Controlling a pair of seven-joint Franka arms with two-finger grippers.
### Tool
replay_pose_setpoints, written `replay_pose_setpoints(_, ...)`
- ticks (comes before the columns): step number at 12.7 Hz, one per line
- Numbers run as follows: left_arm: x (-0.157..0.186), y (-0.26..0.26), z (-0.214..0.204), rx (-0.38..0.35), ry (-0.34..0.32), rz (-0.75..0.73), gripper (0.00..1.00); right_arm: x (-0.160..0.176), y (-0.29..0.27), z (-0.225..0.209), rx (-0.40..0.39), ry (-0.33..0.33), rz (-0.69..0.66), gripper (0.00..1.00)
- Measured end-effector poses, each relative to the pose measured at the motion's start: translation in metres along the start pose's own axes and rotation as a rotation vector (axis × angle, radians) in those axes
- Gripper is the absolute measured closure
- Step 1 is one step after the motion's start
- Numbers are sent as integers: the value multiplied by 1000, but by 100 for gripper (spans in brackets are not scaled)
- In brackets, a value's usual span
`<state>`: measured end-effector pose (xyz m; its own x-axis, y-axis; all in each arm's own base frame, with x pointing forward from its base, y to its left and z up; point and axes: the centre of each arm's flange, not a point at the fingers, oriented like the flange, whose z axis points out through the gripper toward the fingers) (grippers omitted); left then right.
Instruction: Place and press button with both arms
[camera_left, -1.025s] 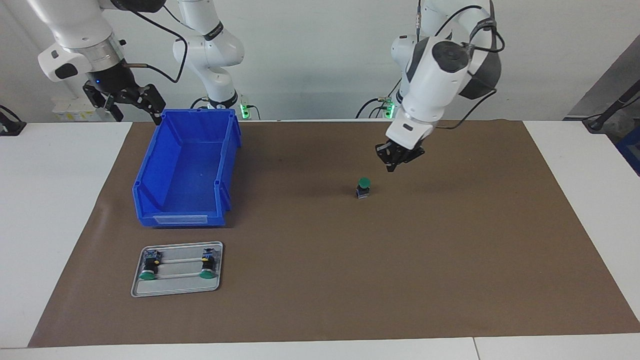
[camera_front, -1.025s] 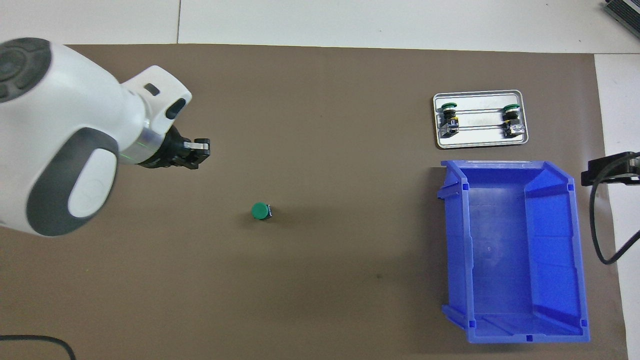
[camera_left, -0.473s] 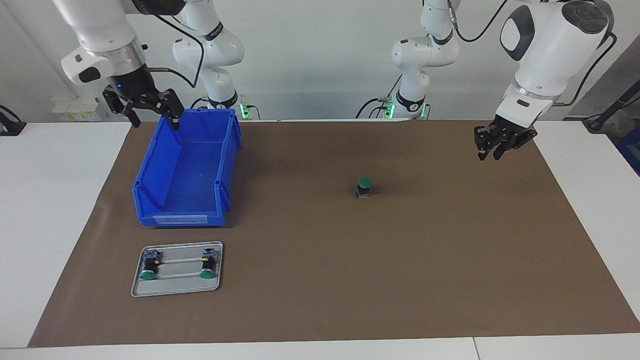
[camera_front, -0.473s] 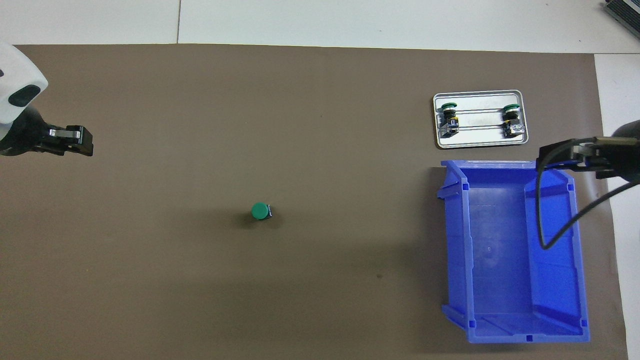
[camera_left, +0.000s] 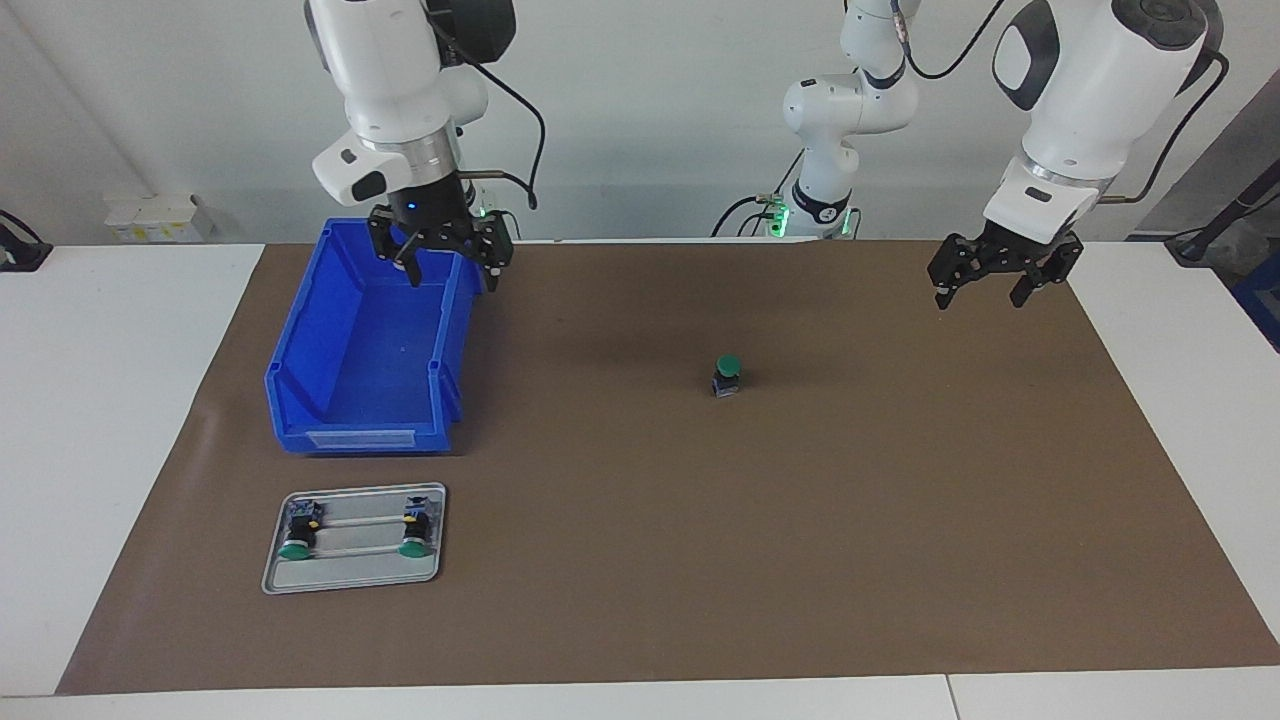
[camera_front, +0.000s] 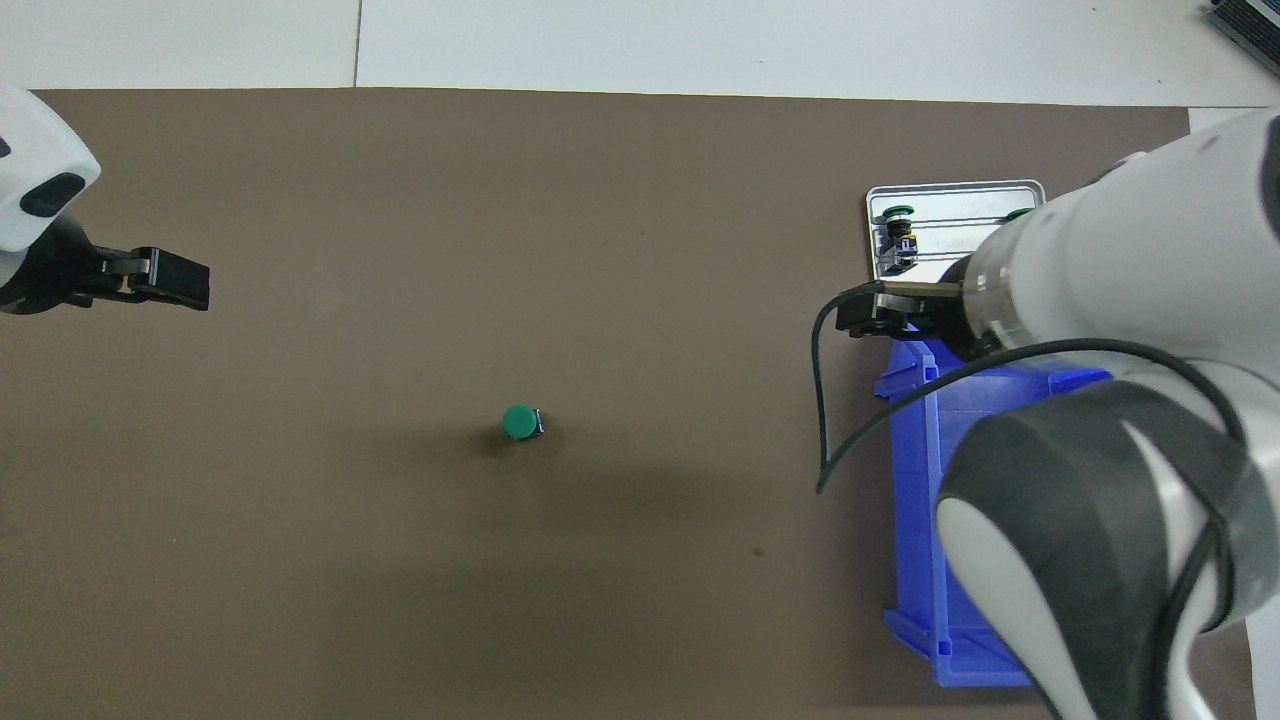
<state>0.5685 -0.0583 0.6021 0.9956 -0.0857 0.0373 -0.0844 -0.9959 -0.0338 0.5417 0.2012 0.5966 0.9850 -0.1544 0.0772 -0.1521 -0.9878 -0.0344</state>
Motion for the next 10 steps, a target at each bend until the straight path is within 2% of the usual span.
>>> replay_pose_setpoints(6, -5, 17, 8, -14, -16, 22, 0, -52, -173, 95, 90, 66, 24, 0)
replay_pose_setpoints(10, -8, 17, 8, -15, -17, 21, 0, -78, -235, 157, 139, 100, -45, 0)
